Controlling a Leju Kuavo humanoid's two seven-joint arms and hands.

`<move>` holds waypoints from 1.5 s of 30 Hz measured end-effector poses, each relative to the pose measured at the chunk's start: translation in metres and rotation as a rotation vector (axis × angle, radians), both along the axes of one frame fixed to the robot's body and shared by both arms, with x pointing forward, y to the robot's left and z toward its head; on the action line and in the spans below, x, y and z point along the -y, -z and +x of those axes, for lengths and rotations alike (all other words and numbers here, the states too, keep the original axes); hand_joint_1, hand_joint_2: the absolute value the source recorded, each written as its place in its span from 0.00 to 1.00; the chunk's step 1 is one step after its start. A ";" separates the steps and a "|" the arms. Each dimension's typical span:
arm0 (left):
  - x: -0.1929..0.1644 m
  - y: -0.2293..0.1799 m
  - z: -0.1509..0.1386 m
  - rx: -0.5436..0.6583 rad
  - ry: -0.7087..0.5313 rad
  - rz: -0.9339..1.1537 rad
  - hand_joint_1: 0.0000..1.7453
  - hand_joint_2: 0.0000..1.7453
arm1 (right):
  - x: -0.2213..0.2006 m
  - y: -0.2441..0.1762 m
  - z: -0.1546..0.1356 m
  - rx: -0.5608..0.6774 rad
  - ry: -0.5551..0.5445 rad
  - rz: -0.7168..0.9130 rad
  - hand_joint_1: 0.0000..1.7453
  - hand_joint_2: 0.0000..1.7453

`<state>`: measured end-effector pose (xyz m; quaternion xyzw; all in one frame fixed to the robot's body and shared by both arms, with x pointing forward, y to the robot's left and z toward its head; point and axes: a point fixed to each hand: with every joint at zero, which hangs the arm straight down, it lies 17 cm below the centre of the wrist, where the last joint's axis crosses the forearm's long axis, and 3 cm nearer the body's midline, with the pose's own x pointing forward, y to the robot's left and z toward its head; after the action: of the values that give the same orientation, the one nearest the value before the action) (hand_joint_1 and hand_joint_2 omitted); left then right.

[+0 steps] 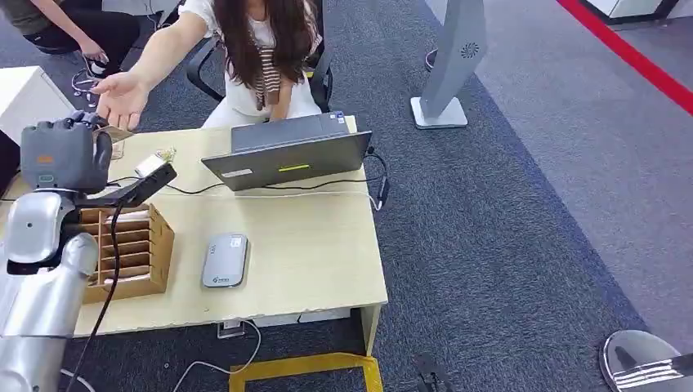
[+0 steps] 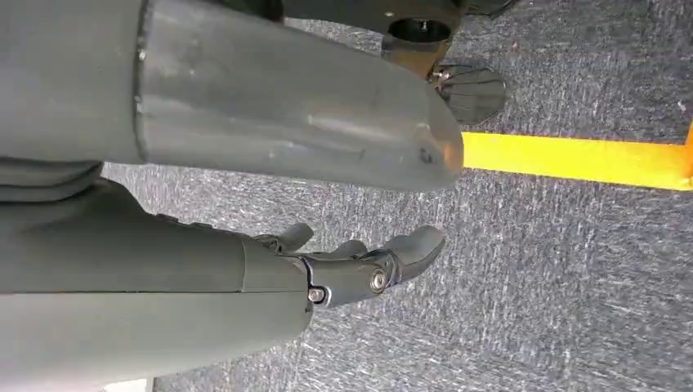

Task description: Pass the card to the sensor for recognition and then transmit it.

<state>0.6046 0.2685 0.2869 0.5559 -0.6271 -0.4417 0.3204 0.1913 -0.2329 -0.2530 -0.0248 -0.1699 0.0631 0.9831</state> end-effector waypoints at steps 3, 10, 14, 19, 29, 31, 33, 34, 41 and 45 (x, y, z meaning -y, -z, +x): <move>0.003 0.005 0.010 -0.036 -0.006 0.007 1.00 1.00 | -0.004 -0.001 0.002 0.000 -0.003 0.003 0.00 0.00; 0.006 0.019 0.021 -0.089 -0.020 0.025 1.00 1.00 | -0.007 -0.002 0.004 -0.006 0.005 0.002 0.00 0.00; 0.003 0.025 0.023 -0.102 -0.035 0.033 0.35 1.00 | -0.007 -0.002 0.005 -0.004 0.006 0.000 0.00 0.00; -0.002 0.030 0.024 -0.106 -0.050 0.030 0.00 1.00 | -0.007 -0.002 0.006 0.001 0.002 0.000 0.00 0.00; 0.004 0.015 0.002 0.009 0.055 -0.180 0.00 1.00 | -0.007 -0.002 0.005 0.006 0.016 0.003 0.00 0.00; 0.002 0.013 -0.018 0.045 0.133 -0.328 0.00 1.00 | -0.007 -0.002 0.003 0.012 0.030 0.010 0.00 0.00; -0.009 0.011 -0.045 0.091 0.203 -0.501 0.00 1.00 | -0.006 0.000 -0.002 0.017 0.054 0.016 0.00 0.00; -0.018 0.014 -0.058 0.100 0.229 -0.580 0.00 1.00 | -0.006 0.001 -0.006 0.016 0.066 0.019 0.00 0.00; -0.143 0.015 -0.143 0.207 0.389 -1.302 0.00 1.00 | 0.007 0.010 -0.037 -0.016 0.175 0.014 0.00 0.00; -0.254 0.020 -0.201 0.442 0.367 -1.556 0.00 1.00 | 0.012 0.014 -0.050 -0.027 0.214 0.008 0.00 0.00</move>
<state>0.4040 0.5220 0.2672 0.1383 -0.8828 0.1924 0.4055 0.1408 -0.2454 -0.2668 -0.0381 -0.1531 -0.0425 0.9866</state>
